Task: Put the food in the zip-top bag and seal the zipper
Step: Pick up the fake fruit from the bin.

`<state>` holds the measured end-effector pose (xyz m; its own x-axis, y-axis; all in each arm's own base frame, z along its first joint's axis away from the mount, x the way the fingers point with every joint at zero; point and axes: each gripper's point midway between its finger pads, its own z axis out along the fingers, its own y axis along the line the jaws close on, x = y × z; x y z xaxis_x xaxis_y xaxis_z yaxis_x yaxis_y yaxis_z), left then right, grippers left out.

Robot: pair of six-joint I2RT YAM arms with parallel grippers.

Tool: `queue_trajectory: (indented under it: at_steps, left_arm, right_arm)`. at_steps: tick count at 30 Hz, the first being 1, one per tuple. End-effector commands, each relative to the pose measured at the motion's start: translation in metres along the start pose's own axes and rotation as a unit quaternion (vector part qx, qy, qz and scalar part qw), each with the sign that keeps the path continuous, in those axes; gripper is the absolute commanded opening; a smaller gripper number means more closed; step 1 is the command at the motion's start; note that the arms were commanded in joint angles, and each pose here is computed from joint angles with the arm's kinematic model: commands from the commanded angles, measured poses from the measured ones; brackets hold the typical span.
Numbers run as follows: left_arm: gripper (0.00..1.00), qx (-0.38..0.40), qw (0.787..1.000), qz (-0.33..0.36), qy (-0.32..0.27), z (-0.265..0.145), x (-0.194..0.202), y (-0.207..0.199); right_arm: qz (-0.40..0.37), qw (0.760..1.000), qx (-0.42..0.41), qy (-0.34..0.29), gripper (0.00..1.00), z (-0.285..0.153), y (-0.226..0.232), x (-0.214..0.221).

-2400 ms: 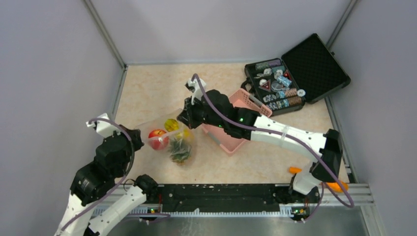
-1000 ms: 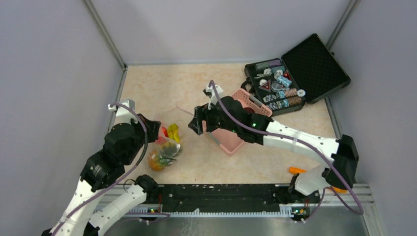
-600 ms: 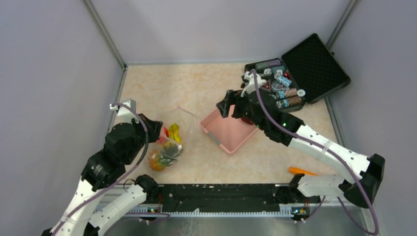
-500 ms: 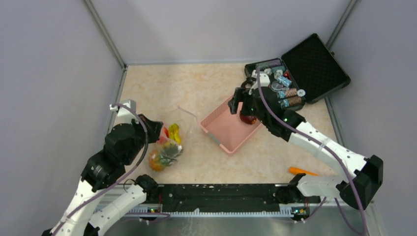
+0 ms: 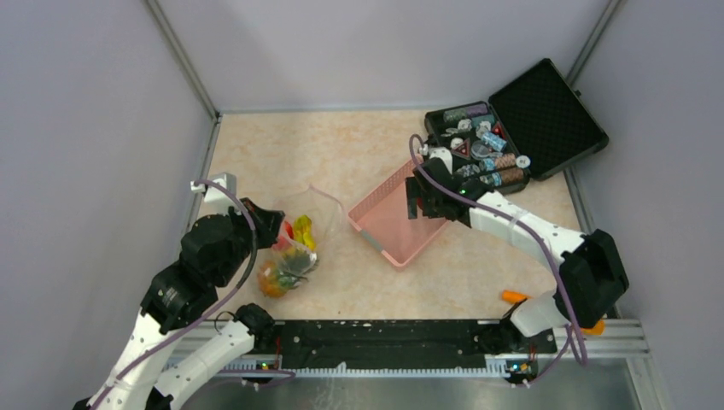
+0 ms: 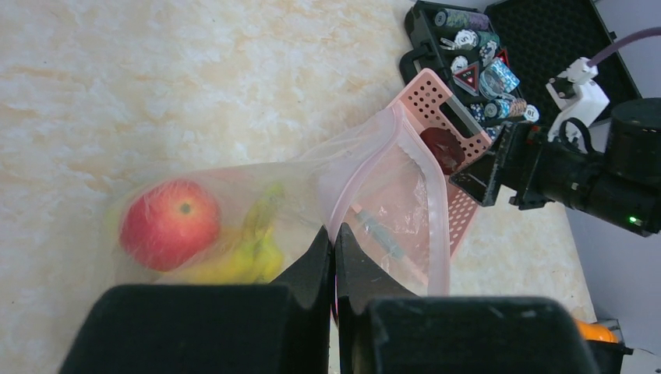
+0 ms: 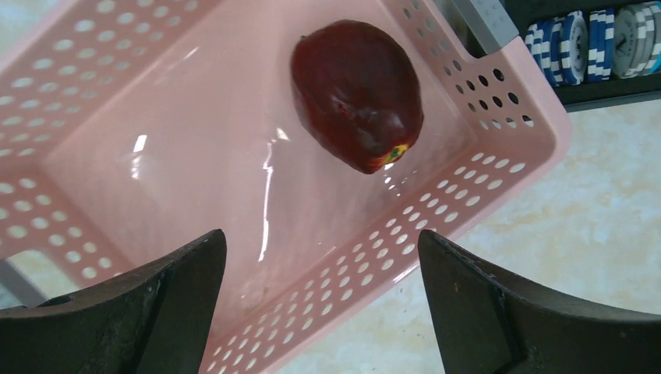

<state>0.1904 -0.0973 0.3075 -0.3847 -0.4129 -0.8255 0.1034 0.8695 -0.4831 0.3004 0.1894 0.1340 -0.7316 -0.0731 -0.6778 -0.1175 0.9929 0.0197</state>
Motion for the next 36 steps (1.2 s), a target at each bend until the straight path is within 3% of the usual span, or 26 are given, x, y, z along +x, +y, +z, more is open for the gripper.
queue_trajectory:
  at_steps: [1, 7, 16, 24, 29, 36]
  left_arm:
    - [0.00, 0.015, 1.000, -0.014, -0.015, 0.002, -0.008, -0.008]
    - [0.00, 0.024, 0.999, -0.018, -0.016, 0.001, -0.009, -0.012]
    - [0.00, 0.014, 0.999, -0.020, -0.024, -0.003, -0.012, -0.007]
    - [0.00, 0.019, 1.000, -0.020, -0.015, 0.001, -0.008, -0.010]
    - [0.00, 0.021, 0.999, -0.020, -0.016, 0.000, -0.009, -0.011]
    - [0.00, 0.015, 0.999, -0.021, -0.019, -0.001, -0.009, -0.007]
  right_arm:
    - [-0.021, 0.997, 0.071, 0.002, 0.92, 0.010, -0.017, -0.018]
    - [-0.049, 0.997, 0.051, 0.005, 0.91, 0.033, -0.007, -0.020]
    - [-0.040, 0.999, 0.021, 0.009, 0.90, 0.050, -0.005, -0.024]
    - [-0.008, 1.000, 0.001, -0.007, 0.83, 0.066, -0.013, -0.039]
    - [-0.011, 1.000, 0.004, 0.024, 0.82, 0.087, -0.016, -0.030]
    - [-0.025, 0.998, -0.003, 0.057, 0.68, 0.106, -0.017, -0.013]
